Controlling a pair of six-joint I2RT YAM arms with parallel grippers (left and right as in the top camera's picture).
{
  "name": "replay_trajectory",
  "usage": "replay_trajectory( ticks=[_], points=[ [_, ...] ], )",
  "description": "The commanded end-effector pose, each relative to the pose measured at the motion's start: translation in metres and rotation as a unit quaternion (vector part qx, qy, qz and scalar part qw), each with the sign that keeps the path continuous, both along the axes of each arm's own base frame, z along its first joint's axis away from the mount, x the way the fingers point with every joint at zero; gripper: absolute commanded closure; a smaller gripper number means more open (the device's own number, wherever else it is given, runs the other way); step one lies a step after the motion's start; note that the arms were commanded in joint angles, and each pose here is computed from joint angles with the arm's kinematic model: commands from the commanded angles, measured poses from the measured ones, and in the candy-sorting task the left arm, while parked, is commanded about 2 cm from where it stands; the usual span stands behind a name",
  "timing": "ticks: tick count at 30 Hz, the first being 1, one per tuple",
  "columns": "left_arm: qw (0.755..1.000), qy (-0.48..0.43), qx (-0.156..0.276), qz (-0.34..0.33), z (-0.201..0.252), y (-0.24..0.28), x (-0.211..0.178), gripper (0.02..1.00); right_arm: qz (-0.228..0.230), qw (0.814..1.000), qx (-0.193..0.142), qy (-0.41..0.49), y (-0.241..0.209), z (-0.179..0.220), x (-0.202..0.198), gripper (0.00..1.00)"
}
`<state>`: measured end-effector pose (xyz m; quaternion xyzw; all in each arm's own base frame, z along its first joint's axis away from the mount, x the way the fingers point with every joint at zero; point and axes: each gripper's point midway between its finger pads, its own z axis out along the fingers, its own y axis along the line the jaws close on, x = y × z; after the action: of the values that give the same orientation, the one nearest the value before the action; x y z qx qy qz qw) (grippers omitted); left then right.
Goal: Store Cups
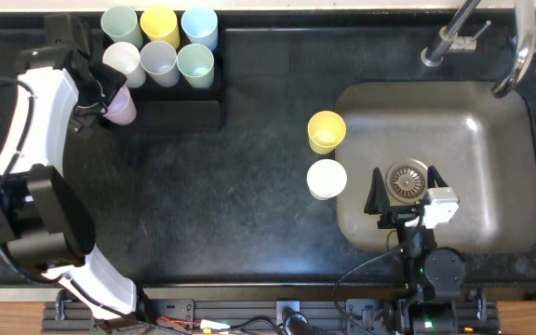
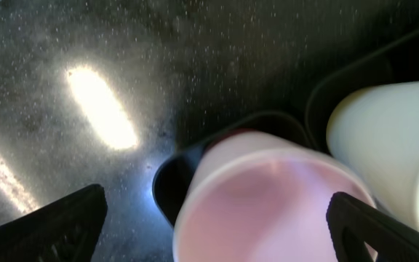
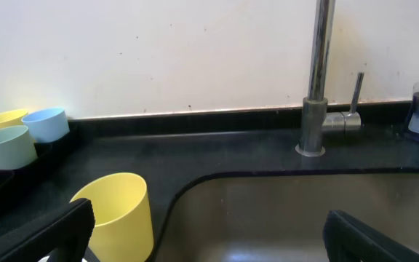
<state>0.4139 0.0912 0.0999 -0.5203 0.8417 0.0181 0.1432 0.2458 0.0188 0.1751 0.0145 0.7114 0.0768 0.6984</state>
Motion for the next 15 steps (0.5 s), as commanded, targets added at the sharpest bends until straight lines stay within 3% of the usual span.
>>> replay_trajectory(
  ticks=[1,5,8,11,15],
  points=[
    [0.999,-0.048,0.007,-0.015,0.049,-0.017,-0.004,0.020,-0.005,1.000,-0.002,-0.001,-0.002,-0.003,0.000,0.005],
    [0.993,-0.104,0.003,-0.063,0.094,-0.058,-0.006,0.020,-0.005,1.000,-0.002,0.000,-0.002,-0.003,0.000,0.003],
    [0.975,-0.141,0.015,-0.171,0.119,-0.116,-0.004,0.020,-0.005,1.000,-0.002,-0.001,-0.002,-0.003,0.000,0.003],
    [0.949,-0.156,0.043,-0.271,0.124,-0.188,-0.007,0.020,-0.005,1.000,-0.002,-0.001,-0.002,-0.003,0.000,0.003],
    [0.923,-0.185,0.075,-0.329,0.117,-0.278,-0.018,0.020,-0.005,1.000,-0.002,-0.001,-0.002,-0.003,0.000,0.005]
  ],
)
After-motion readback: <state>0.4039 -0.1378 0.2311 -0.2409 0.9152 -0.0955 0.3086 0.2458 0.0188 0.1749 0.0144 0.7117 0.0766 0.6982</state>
